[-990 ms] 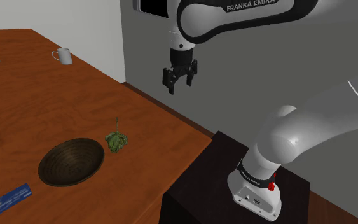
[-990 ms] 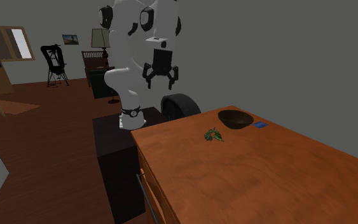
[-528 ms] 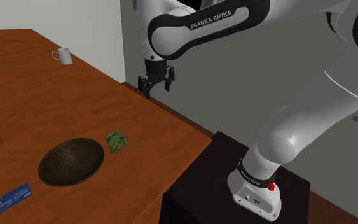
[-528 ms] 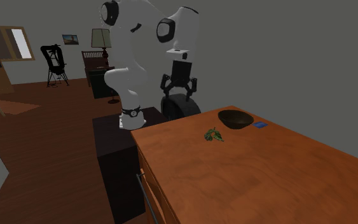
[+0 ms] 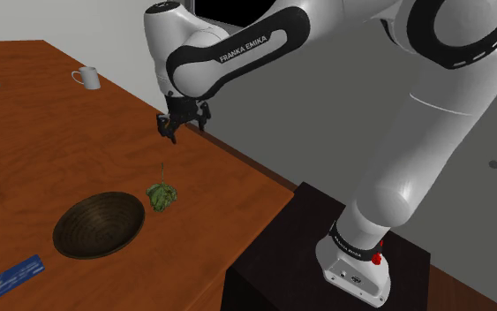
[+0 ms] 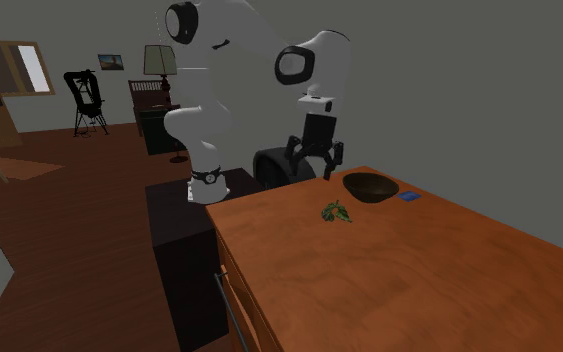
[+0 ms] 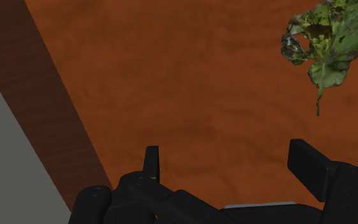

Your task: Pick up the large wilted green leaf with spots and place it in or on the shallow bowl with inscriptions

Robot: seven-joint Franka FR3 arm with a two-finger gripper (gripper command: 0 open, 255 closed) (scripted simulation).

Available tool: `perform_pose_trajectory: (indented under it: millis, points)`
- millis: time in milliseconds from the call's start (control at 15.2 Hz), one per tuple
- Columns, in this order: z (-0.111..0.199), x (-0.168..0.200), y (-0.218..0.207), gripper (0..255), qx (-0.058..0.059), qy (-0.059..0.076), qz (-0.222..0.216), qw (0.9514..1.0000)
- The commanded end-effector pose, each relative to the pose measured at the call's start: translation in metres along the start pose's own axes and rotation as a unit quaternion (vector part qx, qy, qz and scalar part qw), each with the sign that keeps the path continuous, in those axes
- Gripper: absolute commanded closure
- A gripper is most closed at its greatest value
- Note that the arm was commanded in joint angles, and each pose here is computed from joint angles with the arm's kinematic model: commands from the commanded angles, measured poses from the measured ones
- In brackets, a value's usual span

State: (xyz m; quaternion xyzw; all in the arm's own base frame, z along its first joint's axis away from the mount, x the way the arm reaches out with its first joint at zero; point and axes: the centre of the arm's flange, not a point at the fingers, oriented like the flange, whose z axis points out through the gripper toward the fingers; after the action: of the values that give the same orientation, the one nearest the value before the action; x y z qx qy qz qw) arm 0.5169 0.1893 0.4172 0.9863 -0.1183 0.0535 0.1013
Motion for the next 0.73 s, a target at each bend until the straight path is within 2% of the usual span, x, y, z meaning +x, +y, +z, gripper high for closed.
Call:
perform_pose_trajectory:
  millis: [0,132,660]
  points:
    - [0.008,0.012,-0.02,0,-0.003,0.009,0.006,0.9999]
    - [0.016,0.026,-0.04,0,-0.007,0.018,0.012,0.9997]
    - [0.057,0.029,-0.041,0,-0.007,0.019,0.013,0.9997]
